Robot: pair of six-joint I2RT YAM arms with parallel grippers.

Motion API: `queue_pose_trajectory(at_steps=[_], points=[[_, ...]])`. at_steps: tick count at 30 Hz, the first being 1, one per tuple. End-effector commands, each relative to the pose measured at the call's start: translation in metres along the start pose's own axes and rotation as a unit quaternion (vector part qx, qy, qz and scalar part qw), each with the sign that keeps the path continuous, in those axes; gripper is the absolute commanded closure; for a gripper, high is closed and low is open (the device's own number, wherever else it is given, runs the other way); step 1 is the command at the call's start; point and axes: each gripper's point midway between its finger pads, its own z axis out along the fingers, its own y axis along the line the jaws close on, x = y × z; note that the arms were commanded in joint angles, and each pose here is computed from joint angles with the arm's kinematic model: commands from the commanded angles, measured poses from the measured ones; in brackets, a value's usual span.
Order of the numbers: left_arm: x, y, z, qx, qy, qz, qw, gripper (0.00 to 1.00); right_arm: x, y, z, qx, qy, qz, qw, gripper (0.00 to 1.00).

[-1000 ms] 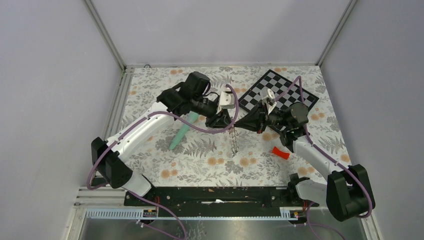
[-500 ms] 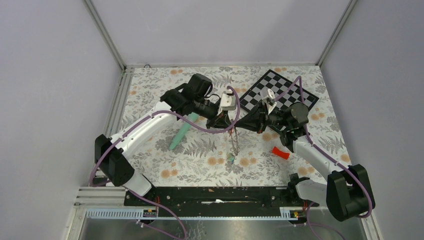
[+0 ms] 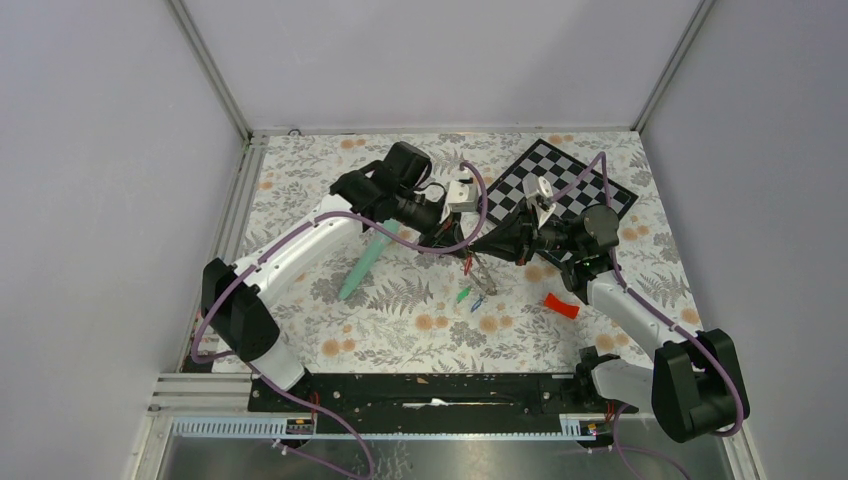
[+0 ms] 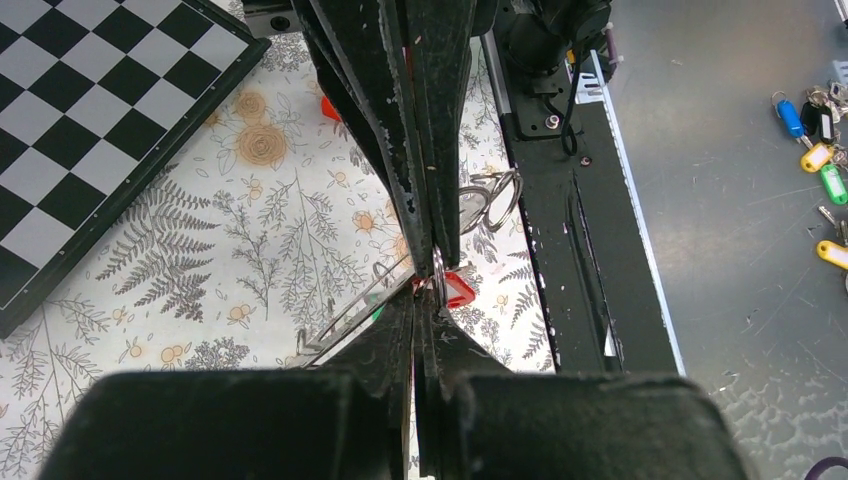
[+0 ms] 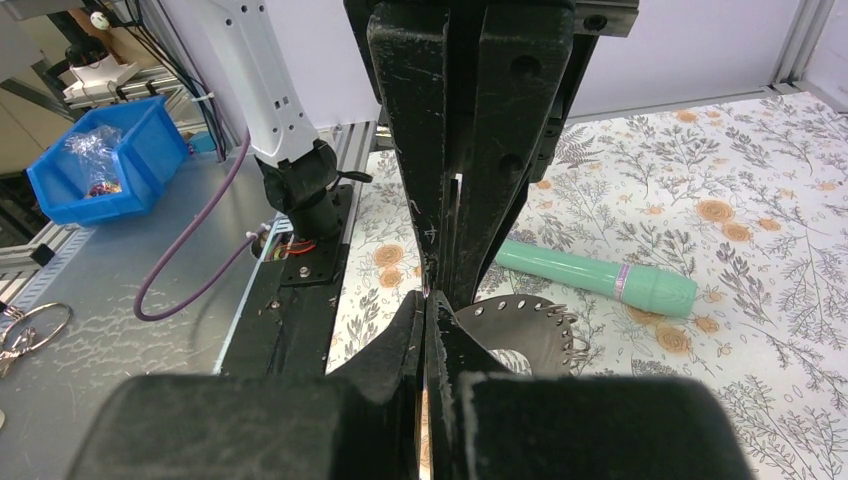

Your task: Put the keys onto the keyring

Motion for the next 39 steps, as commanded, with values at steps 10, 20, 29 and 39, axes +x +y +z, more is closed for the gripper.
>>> queue_pose_trajectory(at_steps=[10, 20, 29, 39], points=[[-0.04, 0.008, 0.002, 0.003, -0.06, 0.048, 0.997, 1.0, -0.009, 0.008, 0.002, -0.013, -0.007, -0.05, 0.999, 1.0], [-0.052, 0.007, -0.009, -0.009, -0.092, 0.064, 0.994, 1.0, -0.004, 0.006, 0.001, -0.009, 0.0, -0.048, 0.999, 1.0], [-0.05, 0.009, -0.004, 0.002, -0.094, 0.052, 0.994, 1.0, -0.005, 0.007, 0.001, -0.01, 0.0, -0.051, 0.999, 1.0], [-0.039, 0.004, -0.016, -0.027, -0.073, 0.082, 0.994, 1.0, -0.007, 0.006, 0.001, -0.005, -0.003, -0.051, 0.999, 1.0]])
